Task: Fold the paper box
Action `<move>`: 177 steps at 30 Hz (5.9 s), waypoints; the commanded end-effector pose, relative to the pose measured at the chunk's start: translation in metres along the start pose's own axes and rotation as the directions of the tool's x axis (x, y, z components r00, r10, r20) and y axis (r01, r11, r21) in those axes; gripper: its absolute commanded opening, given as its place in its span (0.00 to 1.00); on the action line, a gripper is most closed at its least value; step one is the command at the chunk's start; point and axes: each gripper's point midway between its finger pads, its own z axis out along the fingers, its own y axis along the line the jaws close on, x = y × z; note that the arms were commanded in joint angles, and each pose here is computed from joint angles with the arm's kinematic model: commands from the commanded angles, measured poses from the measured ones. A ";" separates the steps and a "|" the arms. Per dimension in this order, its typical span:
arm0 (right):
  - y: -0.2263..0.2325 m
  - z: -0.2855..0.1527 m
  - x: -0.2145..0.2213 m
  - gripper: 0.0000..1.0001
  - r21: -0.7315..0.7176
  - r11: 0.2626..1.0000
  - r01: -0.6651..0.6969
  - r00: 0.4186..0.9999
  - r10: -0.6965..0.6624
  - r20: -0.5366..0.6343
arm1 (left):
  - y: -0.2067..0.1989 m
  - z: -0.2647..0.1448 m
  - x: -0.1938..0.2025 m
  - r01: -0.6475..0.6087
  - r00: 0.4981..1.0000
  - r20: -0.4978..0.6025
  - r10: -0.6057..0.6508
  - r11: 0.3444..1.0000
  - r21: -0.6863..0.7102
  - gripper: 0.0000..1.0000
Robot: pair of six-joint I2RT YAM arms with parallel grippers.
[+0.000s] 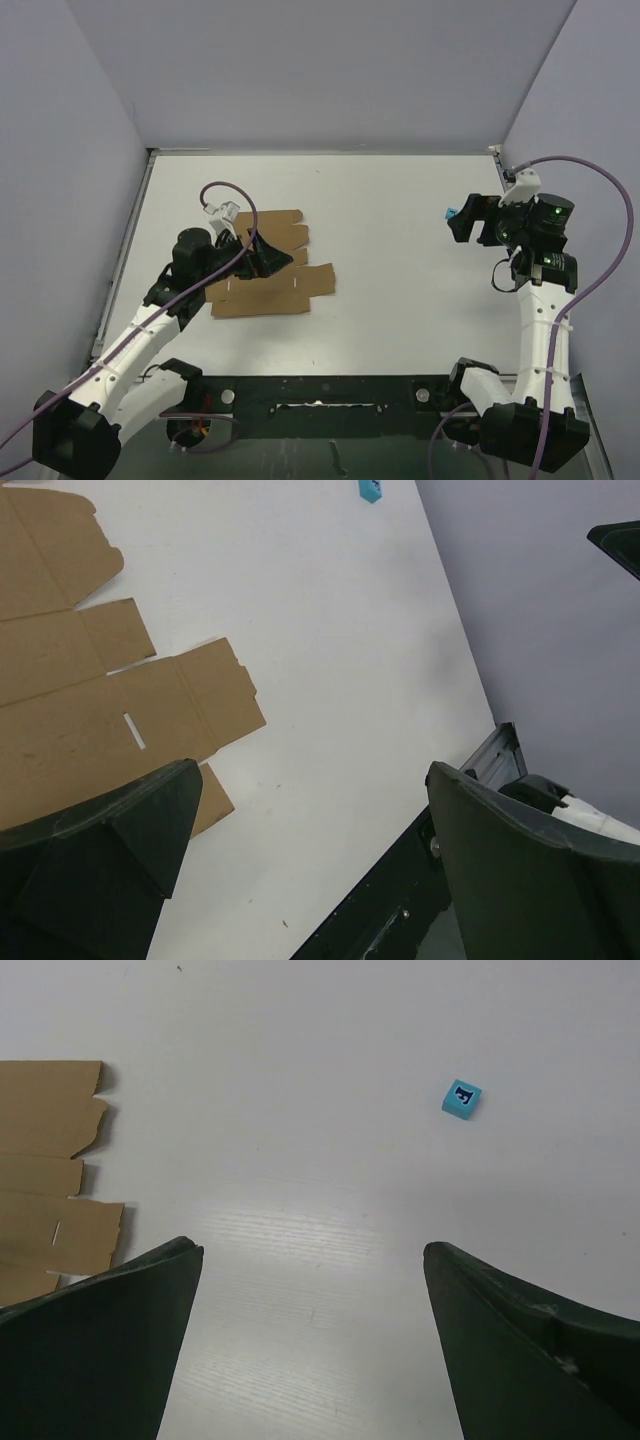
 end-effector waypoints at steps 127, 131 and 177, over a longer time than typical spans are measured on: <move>0.088 0.069 0.106 0.98 -0.769 0.639 -0.037 0.993 -0.063 -0.100 | -0.024 0.057 -0.066 -0.156 0.983 0.130 0.131 0.964 0.214 0.00; 0.091 0.072 0.110 0.98 -0.773 0.631 -0.060 0.992 -0.051 -0.119 | -0.024 0.059 -0.062 -0.160 0.983 0.121 0.136 0.963 0.217 0.00; 0.081 0.145 0.093 0.97 -0.714 0.678 -0.175 0.984 0.093 -0.153 | -0.050 0.062 -0.049 -0.210 0.975 0.150 0.163 0.894 0.395 0.00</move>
